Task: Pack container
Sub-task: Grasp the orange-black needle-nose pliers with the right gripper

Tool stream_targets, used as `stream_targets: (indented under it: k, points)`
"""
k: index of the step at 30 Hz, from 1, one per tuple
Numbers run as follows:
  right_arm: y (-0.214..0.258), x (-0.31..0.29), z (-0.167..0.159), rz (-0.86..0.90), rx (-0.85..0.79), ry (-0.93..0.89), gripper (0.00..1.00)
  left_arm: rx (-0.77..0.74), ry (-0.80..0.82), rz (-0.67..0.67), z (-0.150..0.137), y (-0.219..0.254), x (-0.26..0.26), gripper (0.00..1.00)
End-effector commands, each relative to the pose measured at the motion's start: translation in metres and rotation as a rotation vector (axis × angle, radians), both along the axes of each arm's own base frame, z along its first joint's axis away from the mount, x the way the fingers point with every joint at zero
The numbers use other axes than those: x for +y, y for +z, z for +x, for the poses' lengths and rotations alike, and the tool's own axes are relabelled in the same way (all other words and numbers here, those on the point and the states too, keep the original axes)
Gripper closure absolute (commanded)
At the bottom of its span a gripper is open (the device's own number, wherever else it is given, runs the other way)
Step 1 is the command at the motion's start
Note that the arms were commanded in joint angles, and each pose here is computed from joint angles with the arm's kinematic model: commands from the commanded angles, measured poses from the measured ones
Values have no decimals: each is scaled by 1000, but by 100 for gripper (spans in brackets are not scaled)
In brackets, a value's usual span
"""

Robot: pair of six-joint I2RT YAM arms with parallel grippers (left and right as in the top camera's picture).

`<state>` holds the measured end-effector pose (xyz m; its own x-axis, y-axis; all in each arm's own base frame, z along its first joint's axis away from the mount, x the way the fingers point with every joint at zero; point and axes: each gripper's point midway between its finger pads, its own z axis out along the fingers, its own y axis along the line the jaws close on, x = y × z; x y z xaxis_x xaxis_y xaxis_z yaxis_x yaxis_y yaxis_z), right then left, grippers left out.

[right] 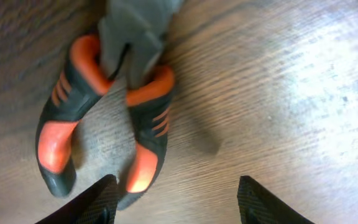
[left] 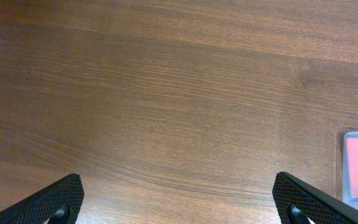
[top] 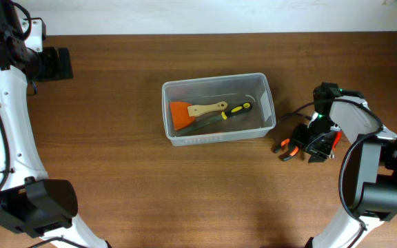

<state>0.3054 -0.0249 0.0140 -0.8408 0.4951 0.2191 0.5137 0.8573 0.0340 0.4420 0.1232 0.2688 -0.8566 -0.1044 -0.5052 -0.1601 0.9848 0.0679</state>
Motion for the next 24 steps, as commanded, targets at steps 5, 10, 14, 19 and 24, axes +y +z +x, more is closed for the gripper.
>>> stream_targets:
  k: [5, 10, 14, 19, 24]
  points:
    - [-7, 1, 18, -18, -43, -150, 41, 0, 9, -22, 0, -2, -1, 1]
    - [-10, 0, 31, -32, -92, -163, 45, 0, 9, -22, 0, -2, -1, 1]
    - [-20, 4, 27, -38, -88, -210, 46, 0, 9, -22, 0, -2, -1, 1]
    - [-39, 7, 10, -38, -65, -210, 47, 0, 9, -22, 0, -2, -1, 1]
    - [-51, 5, 3, -51, -68, -211, 68, 0, 9, -22, 0, -2, -1, 1]
